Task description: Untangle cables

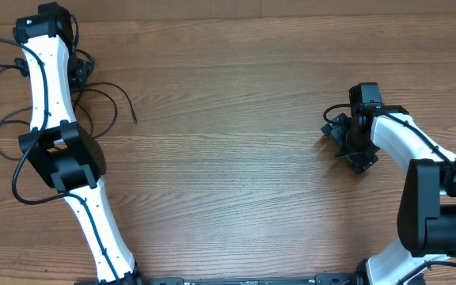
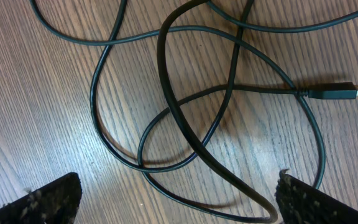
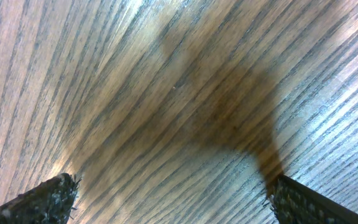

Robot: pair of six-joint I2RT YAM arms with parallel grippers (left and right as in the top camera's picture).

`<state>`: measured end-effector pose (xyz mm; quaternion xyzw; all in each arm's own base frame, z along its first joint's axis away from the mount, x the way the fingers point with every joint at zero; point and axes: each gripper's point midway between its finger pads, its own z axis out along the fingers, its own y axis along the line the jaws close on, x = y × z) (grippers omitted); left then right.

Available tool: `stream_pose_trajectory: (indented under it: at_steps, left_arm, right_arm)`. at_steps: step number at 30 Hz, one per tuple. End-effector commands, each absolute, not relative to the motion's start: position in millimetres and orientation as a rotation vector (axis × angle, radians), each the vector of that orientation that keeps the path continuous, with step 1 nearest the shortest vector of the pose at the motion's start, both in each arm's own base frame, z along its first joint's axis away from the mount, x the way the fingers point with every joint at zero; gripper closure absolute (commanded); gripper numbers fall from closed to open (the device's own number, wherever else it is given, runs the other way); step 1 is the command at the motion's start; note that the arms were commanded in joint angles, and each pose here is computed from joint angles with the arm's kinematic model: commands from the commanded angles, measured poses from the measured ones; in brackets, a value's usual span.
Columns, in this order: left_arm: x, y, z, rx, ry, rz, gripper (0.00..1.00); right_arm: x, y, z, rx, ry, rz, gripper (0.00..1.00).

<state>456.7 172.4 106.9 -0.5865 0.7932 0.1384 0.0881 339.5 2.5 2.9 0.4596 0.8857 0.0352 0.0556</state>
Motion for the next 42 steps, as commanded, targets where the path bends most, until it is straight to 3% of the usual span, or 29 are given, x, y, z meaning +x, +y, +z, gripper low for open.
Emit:
stream_pose_trajectory:
  at_steps: [1, 42]
  left_arm:
    - [456.0, 171.2, 103.0, -1.752, 2.369, 0.412, 0.01]
    - [456.0, 171.3, 103.0, -1.752, 2.369, 0.412, 0.01]
  right_arm:
    - [324.0, 2.6, -19.8, 1.429, 2.736, 0.080, 0.00]
    - [333.3, 3.2, -18.9, 1.413, 2.708, 0.111, 0.00]
